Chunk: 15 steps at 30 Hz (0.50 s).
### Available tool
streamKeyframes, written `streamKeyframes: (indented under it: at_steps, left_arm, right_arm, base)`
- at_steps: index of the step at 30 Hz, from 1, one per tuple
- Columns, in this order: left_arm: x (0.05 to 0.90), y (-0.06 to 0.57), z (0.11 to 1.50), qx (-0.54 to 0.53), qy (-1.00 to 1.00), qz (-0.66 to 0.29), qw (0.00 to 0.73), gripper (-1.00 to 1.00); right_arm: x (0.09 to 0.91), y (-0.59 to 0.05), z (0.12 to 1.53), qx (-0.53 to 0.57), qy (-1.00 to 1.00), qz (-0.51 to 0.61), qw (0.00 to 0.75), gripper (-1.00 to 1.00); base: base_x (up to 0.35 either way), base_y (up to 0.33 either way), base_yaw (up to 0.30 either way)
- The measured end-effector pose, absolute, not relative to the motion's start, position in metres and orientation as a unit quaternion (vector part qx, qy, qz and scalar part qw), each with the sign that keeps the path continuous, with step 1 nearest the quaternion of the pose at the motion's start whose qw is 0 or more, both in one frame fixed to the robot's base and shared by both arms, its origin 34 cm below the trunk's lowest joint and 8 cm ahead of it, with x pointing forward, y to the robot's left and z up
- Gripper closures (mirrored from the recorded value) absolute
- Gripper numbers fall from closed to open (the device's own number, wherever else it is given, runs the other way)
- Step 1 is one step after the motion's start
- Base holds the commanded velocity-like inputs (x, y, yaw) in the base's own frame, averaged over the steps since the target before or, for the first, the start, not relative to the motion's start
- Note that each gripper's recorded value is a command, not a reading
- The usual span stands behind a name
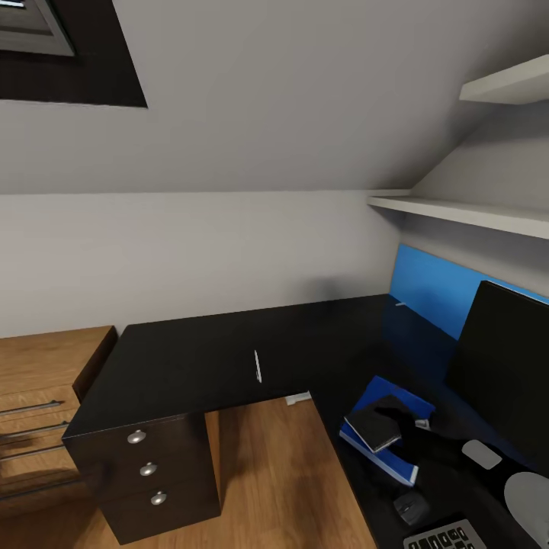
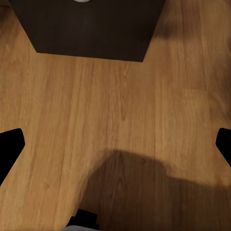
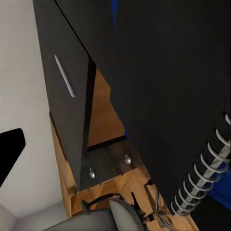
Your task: In the bedroom, organize the workspace by keeping the computer under the desk, ensuring the monitor is on the desk, placing the keyboard on the desk next to the monitor, placing the mouse on the desk next to the keyboard, moving the folder from the swivel chair onto the desk next to the mouse, stacking the notebook on top of the folder with the pen on top of the notebook, and positioning the swivel chair next to the desk.
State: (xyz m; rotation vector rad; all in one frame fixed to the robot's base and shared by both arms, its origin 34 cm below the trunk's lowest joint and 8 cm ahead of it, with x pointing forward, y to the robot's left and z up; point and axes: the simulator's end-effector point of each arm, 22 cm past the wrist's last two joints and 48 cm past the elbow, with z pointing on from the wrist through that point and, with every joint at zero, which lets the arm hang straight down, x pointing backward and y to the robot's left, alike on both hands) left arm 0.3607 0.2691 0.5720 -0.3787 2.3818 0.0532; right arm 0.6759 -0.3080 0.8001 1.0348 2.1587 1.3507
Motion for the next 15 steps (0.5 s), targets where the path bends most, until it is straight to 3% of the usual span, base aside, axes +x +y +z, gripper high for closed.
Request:
streamKeyframes:
  at_steps: [15]
  left_arm:
    - [0.3606, 0.2681, 0.5763, -0.146, 0.923, 0.020, 0.357, -1.00]
  right_arm:
    - [0.6737, -0.3080, 0.8012, 0.365, 0.776, 0.476, 0.194, -1.00]
  base:
    - [0.000, 0.000, 0.000]
